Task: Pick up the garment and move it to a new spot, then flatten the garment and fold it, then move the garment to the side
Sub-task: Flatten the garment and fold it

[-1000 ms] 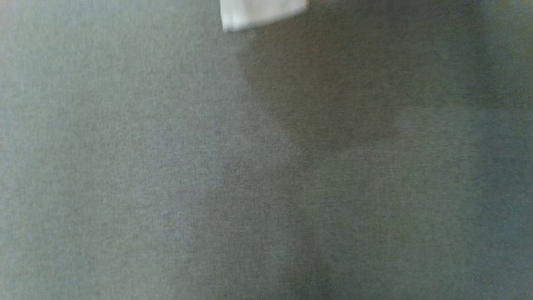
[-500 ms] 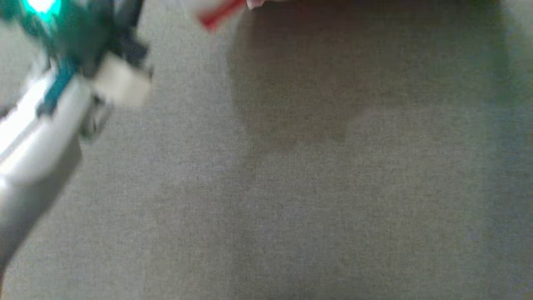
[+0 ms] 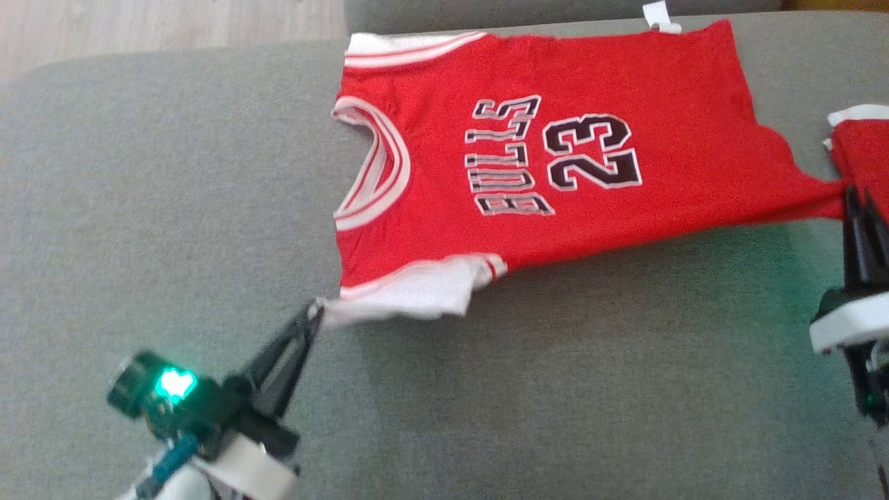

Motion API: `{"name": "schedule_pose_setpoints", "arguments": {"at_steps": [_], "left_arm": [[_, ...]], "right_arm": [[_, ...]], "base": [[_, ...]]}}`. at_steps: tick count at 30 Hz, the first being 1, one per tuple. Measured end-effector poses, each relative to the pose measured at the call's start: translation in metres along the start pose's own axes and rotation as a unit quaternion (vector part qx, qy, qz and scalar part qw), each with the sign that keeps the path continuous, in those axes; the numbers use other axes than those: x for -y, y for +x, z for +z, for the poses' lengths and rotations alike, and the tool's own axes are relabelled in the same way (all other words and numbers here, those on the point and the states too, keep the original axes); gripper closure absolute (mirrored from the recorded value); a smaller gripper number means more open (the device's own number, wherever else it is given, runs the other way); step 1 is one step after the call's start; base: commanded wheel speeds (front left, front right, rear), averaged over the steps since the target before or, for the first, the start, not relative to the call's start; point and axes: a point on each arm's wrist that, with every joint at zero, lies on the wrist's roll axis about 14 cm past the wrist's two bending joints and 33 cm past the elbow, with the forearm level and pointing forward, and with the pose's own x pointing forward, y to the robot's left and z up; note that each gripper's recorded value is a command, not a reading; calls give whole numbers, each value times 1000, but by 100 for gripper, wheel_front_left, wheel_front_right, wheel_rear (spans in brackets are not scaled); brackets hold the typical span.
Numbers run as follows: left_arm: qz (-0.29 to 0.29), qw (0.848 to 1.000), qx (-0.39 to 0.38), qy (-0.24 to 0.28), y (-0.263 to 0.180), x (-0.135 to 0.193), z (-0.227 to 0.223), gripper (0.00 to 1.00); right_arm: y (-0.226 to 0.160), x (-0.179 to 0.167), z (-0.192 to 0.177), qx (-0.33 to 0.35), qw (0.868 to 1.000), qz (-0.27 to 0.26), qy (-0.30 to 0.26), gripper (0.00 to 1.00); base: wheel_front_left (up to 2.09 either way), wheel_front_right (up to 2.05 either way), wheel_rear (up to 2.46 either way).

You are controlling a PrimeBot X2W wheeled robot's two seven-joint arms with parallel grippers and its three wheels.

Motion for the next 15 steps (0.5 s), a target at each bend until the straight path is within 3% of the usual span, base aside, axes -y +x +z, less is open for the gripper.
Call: {"name": "schedule_pose_setpoints", "arguments": {"at_steps": [7, 12, 15], "left_arm": [[-37, 996, -54, -57, -20, 37, -20, 100], [-43, 998, -37, -25, -2, 24, -10, 100], [-31, 999, -1, 16, 28, 0, 12, 100]], "right_arm": [[-33, 4, -21, -21, 999, -20, 20, 100], [-29, 5, -27, -29, 999, -21, 17, 100], [-18, 5, -28, -32, 999, -21, 15, 100]], "base": [[0, 0, 0], [0, 0, 0], [0, 0, 0]]}}
